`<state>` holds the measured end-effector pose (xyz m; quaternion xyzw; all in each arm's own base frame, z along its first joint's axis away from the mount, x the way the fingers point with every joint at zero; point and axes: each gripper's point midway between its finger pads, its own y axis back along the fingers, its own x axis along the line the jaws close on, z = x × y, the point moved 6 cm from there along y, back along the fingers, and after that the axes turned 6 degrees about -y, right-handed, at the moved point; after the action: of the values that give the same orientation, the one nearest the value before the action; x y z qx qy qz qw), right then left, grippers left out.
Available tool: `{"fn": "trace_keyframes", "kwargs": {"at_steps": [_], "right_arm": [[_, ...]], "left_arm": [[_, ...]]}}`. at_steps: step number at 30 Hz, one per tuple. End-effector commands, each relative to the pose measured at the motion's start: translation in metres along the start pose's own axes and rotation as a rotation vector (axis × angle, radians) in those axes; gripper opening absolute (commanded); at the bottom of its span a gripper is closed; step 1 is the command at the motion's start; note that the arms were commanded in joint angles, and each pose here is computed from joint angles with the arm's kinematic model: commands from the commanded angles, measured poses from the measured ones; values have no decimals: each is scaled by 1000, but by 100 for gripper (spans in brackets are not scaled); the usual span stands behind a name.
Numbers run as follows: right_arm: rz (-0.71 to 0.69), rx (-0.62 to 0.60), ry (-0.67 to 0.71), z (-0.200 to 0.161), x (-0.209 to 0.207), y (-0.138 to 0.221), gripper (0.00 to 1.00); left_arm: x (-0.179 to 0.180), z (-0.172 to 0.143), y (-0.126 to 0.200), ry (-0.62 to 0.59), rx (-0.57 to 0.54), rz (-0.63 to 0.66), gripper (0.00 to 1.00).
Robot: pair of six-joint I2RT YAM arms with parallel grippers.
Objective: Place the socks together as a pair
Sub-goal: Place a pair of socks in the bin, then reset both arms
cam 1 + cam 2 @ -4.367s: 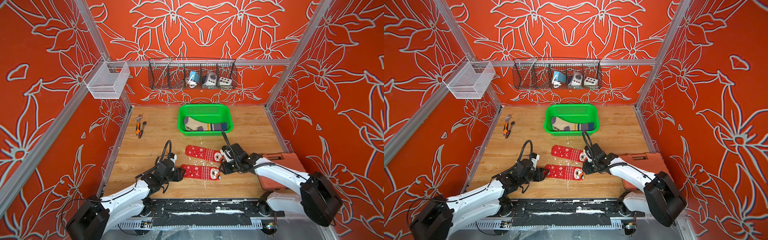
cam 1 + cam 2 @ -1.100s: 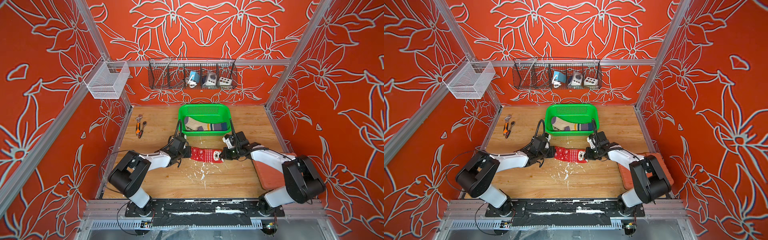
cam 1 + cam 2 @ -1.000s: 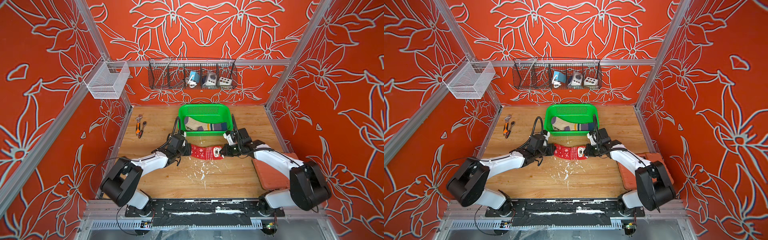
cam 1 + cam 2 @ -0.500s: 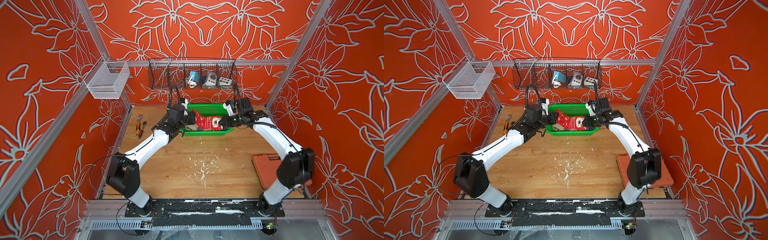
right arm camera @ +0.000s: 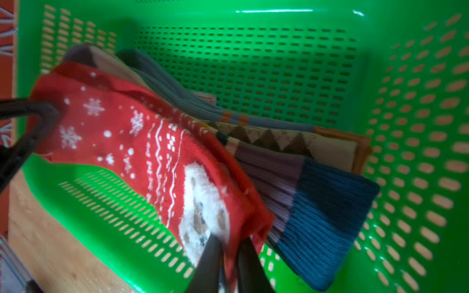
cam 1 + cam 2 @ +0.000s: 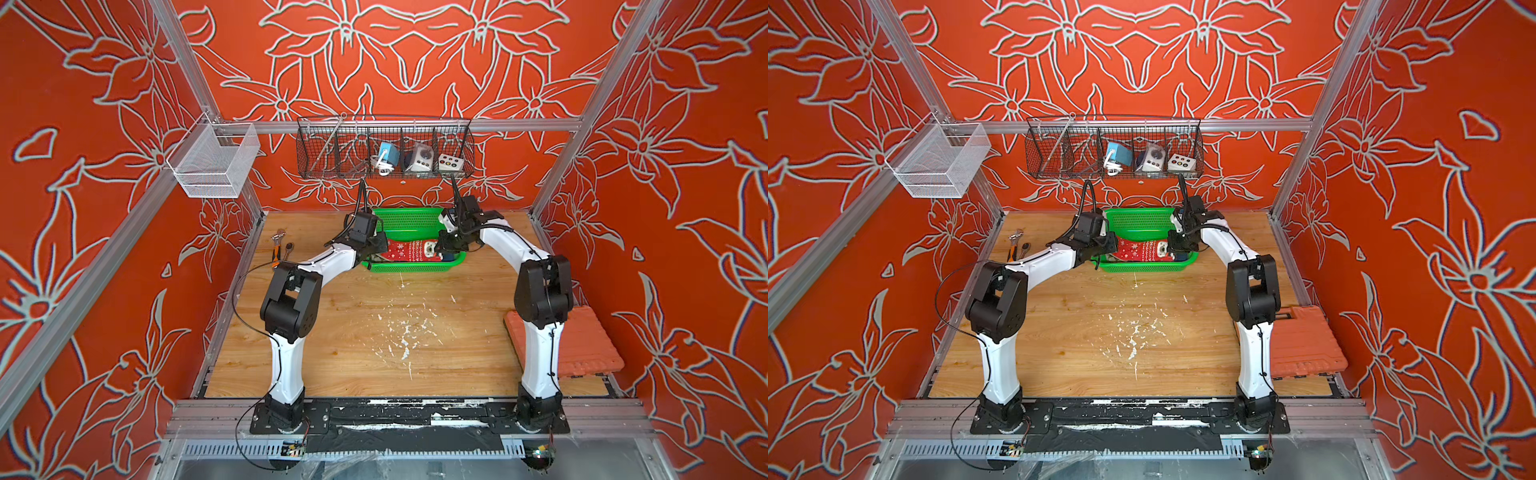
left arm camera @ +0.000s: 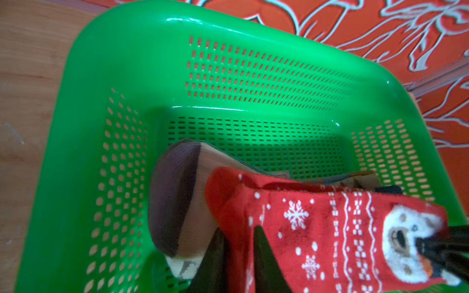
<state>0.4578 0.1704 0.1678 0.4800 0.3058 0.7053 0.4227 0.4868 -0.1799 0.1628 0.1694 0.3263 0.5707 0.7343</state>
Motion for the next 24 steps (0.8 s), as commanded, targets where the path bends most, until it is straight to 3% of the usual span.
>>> {"fn": "trace_keyframes", "kwargs": {"at_steps": [1,5,9,14,19,24], "right_arm": [[-79,-85,41,11,0,28,44],[-216,-254,79,5,-2,82,98],[-370,-408,127,-24,-15,131,98],[-613,-637,138,-82,-61,164,98],[-647,-850,201,-129,-98,147,98],[-657,-811,155,-147,-122,119,98]], "left_arm": [[-7,29,33,-40,-142,-5,48],[3,43,112,-51,-369,66,61],[30,23,174,-82,-497,194,60],[88,-32,211,-32,-520,344,61],[126,-104,236,-57,-634,507,82],[143,-147,246,-94,-772,488,88]]}}
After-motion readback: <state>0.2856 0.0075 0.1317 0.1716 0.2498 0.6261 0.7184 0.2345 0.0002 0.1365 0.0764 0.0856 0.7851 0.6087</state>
